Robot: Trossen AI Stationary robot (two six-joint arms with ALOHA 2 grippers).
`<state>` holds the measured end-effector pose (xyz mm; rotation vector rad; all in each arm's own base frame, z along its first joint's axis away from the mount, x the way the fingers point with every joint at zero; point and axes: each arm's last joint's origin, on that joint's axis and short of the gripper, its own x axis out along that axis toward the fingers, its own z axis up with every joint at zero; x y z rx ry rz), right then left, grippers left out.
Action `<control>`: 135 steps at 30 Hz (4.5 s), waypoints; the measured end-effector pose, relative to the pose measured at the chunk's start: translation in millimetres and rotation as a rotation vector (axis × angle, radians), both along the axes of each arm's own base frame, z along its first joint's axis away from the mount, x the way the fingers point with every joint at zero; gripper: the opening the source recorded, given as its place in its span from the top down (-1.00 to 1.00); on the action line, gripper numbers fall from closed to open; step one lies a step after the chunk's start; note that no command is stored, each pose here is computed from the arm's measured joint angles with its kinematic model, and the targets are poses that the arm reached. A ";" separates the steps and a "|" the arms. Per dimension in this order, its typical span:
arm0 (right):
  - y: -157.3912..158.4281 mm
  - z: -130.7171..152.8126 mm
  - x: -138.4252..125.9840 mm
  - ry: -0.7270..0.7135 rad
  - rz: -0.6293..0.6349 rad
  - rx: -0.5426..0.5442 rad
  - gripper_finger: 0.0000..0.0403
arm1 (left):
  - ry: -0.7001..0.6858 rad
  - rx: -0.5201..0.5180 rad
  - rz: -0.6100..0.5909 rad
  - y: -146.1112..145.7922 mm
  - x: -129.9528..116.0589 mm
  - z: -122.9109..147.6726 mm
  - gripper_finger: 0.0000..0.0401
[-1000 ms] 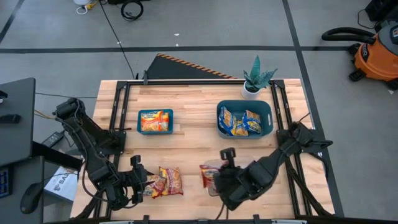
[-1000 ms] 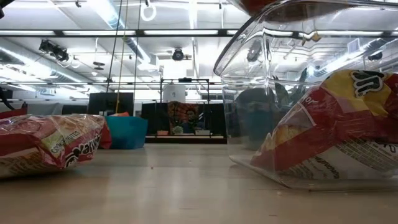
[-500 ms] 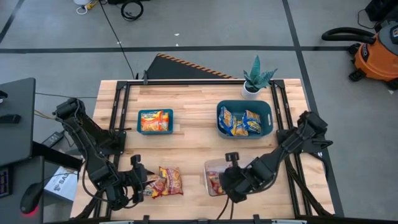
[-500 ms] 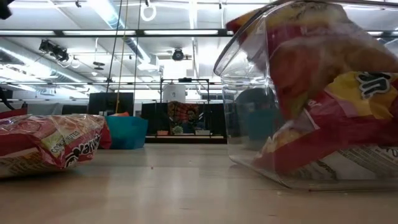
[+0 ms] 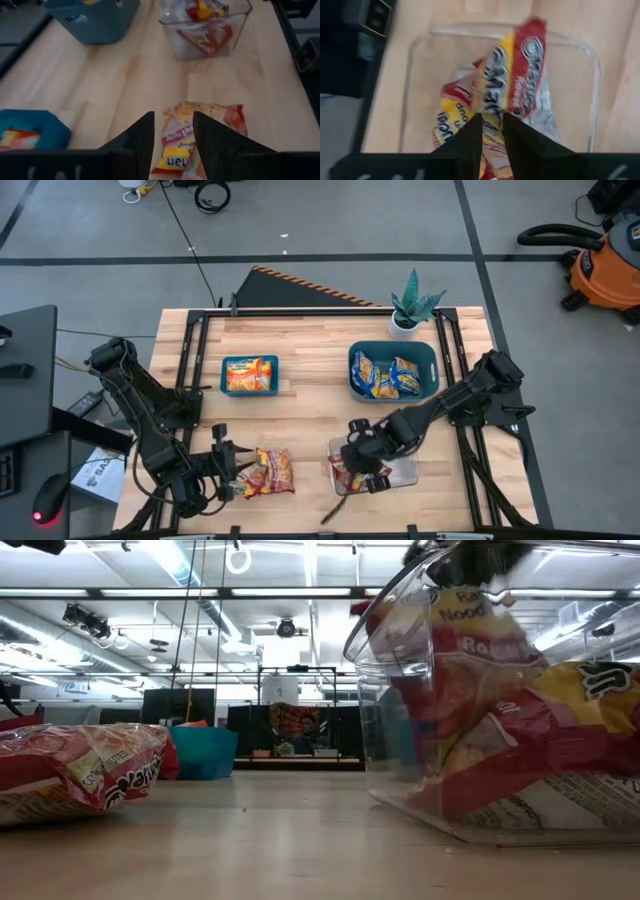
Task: Sort Maruchan noodles
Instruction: Put the red noodle pack into the transparent bin
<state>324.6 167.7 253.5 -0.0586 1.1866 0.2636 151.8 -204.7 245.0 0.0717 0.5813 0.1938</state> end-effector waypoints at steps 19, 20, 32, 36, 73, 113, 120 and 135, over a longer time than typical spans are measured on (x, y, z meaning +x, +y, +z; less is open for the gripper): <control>-33.1 36.4 -0.3 0.135 0.061 -0.063 -0.02 | 0.054 -0.328 0.095 8.1 30.1 2.3 0.29; -32.4 36.5 -0.1 0.124 0.059 -0.078 -0.04 | 0.049 -0.329 0.106 9.7 31.8 2.4 0.29; -18.6 55.9 37.4 -0.360 0.057 -0.072 -0.09 | 0.030 -0.225 0.079 -4.3 30.4 -11.1 0.29; -16.1 51.7 44.5 -0.393 0.052 -0.076 -0.09 | 0.062 -0.205 0.050 -10.9 26.6 -17.9 0.29; 34.4 -25.3 86.6 -0.441 0.144 -0.033 -0.09 | 0.162 -0.034 -0.031 9.2 24.6 -62.4 0.29; 51.6 -60.7 96.9 -0.439 0.218 0.000 -0.09 | 0.147 -0.561 -0.176 -22.8 37.2 -36.5 0.29; 55.0 -50.8 89.0 -0.450 0.179 -0.072 -0.06 | 0.022 -0.333 -0.151 -17.7 40.2 -33.7 0.29; 59.7 -56.5 86.7 -0.424 0.168 -0.072 -0.02 | 0.048 -0.536 -0.098 -20.7 38.9 -24.7 0.29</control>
